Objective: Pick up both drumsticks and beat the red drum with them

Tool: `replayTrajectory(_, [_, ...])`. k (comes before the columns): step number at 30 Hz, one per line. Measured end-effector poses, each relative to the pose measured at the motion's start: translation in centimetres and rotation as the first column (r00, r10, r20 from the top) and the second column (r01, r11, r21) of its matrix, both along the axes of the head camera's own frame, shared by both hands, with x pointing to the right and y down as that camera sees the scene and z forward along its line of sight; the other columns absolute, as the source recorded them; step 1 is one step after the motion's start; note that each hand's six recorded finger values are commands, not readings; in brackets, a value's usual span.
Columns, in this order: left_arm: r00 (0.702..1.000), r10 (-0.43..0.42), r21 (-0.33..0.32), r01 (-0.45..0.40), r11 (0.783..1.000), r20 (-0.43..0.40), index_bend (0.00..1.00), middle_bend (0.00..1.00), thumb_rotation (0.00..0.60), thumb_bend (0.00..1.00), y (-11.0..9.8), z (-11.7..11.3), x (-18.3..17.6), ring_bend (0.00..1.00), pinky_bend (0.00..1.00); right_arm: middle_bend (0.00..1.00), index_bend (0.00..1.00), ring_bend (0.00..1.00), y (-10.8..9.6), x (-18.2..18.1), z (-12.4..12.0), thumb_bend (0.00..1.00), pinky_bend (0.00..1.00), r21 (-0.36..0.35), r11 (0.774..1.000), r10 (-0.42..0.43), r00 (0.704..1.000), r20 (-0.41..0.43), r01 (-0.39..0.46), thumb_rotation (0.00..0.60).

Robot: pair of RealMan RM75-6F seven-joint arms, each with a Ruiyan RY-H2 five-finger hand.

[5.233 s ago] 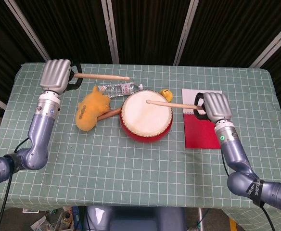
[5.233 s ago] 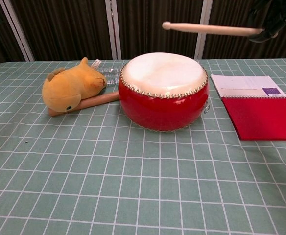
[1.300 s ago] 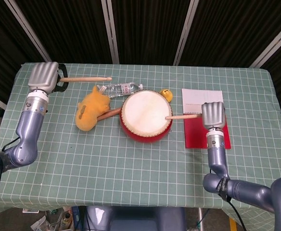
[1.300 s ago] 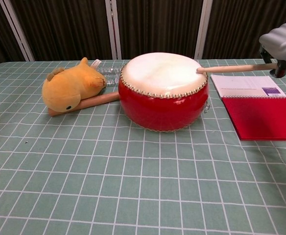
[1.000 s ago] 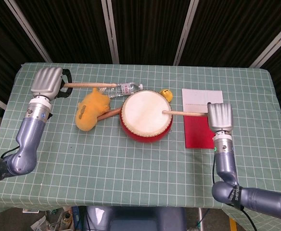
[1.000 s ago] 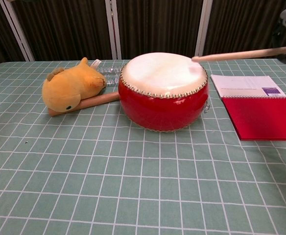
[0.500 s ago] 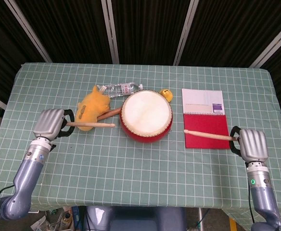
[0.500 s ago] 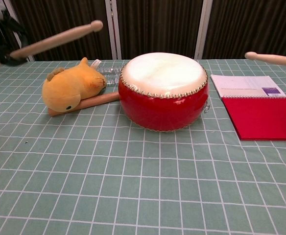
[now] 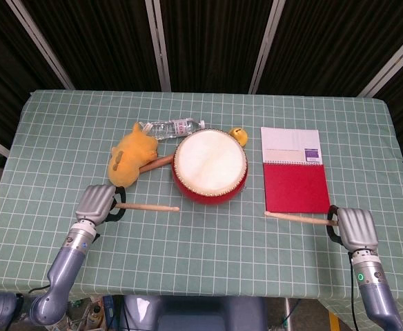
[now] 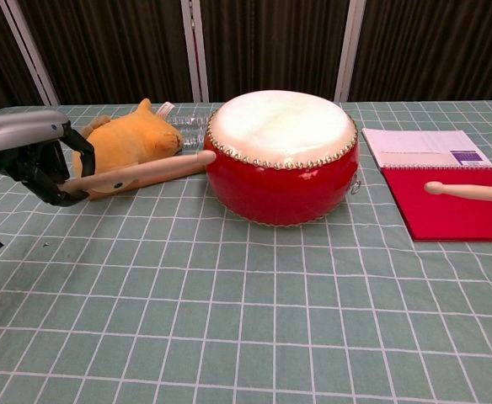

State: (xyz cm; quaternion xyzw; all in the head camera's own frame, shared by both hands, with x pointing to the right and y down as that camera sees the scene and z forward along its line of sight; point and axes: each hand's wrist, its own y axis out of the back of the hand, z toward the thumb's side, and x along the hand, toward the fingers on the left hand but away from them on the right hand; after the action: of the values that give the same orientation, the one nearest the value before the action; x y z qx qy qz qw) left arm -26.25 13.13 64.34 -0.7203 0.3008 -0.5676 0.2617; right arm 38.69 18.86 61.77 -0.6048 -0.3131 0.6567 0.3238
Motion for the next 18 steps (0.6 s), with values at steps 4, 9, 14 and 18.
replayTrajectory(4, [0.999,0.043,-0.02,-0.043,0.999,0.03,0.73,1.0,0.6,0.56,0.6,1.6,1.5,1.0,1.0,1.0,0.97,1.0,0.6,0.3,1.1,0.75,1.0,-0.046,0.999,-0.013,1.0,-0.02,0.012,0.6])
replayTrajectory(9, [0.996,0.076,-0.044,-0.074,0.996,0.054,0.63,1.0,0.6,0.47,1.1,2.8,2.7,1.0,1.0,1.0,0.83,1.0,1.4,0.4,2.0,0.74,1.0,-0.097,0.995,-0.022,0.999,-0.04,0.018,0.6])
replayTrajectory(14, [0.988,0.114,-0.059,-0.108,0.992,0.101,0.47,1.0,0.6,0.32,1.6,3.3,2.7,1.0,1.0,1.0,0.66,1.0,2.3,0.3,2.6,0.57,0.98,-0.157,0.987,-0.049,0.997,-0.068,0.038,0.6])
replayTrajectory(18, [0.978,0.137,-0.063,-0.128,0.99,0.156,0.37,1.0,0.6,0.22,1.9,3.4,2.0,1.0,1.0,0.97,0.51,1.0,2.7,0.3,2.8,0.47,0.95,-0.188,0.981,-0.07,0.994,-0.088,0.053,0.6])
